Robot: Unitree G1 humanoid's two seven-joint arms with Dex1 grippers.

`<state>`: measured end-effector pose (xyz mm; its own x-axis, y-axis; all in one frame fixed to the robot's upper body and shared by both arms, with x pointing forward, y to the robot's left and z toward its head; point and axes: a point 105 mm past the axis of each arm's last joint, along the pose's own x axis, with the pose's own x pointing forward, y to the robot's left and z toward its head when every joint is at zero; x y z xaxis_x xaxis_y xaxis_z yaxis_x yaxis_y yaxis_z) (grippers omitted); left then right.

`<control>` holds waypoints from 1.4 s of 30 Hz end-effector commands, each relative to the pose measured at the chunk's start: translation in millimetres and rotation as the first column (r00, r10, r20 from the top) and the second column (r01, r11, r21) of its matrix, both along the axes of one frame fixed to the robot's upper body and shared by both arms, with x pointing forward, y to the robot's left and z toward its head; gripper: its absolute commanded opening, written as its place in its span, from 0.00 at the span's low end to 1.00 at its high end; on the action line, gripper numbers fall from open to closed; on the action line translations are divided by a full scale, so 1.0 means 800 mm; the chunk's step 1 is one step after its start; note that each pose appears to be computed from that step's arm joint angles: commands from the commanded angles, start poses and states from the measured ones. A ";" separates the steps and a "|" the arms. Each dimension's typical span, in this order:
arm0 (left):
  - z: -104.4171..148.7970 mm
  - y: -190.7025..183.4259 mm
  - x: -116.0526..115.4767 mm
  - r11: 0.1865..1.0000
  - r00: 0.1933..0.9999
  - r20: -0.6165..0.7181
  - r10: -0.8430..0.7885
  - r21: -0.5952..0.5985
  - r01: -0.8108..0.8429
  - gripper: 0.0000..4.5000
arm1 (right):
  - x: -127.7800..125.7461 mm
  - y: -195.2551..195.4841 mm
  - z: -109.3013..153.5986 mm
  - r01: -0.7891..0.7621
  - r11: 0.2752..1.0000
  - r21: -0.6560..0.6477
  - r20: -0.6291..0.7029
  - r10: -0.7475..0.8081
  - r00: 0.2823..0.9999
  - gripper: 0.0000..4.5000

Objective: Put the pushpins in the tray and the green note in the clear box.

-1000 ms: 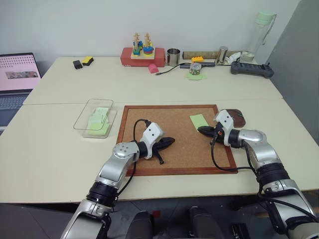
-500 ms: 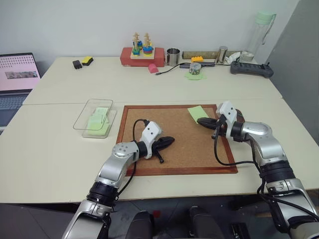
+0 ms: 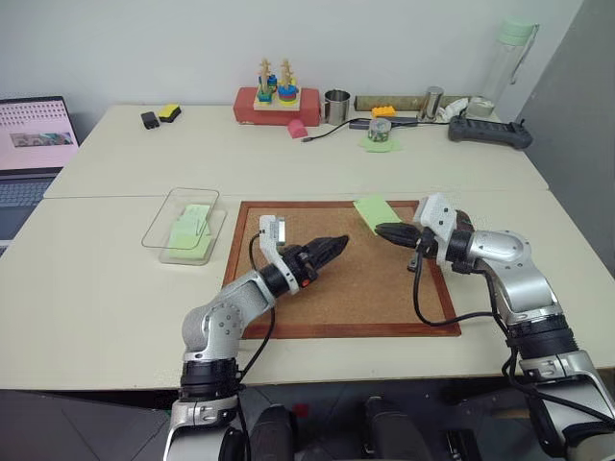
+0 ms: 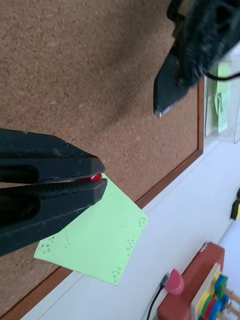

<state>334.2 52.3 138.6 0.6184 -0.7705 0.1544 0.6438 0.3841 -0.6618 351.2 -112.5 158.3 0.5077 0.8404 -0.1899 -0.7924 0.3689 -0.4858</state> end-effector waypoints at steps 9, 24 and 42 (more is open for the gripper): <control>0.027 -0.021 0.010 0.990 0.998 -0.019 -0.066 -0.123 0.063 0.89 | -0.026 0.020 0.019 -0.120 0.987 -0.103 0.163 0.135 0.977 0.00; 0.026 -0.026 0.015 0.991 0.998 -0.003 -0.062 -0.119 0.061 0.53 | -0.036 0.031 0.018 -0.159 0.981 -0.114 0.175 0.177 0.968 0.00; 0.015 -0.030 0.011 0.999 0.996 0.074 -0.040 -0.009 0.040 0.00 | -0.039 0.034 0.024 -0.175 0.978 -0.113 0.189 0.195 0.962 0.00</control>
<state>342.6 27.3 143.2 0.5681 -0.8015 0.1869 0.6772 0.3262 -0.6595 325.4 -88.9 162.0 0.3966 0.8928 -0.2136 -0.7638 0.1918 -0.6163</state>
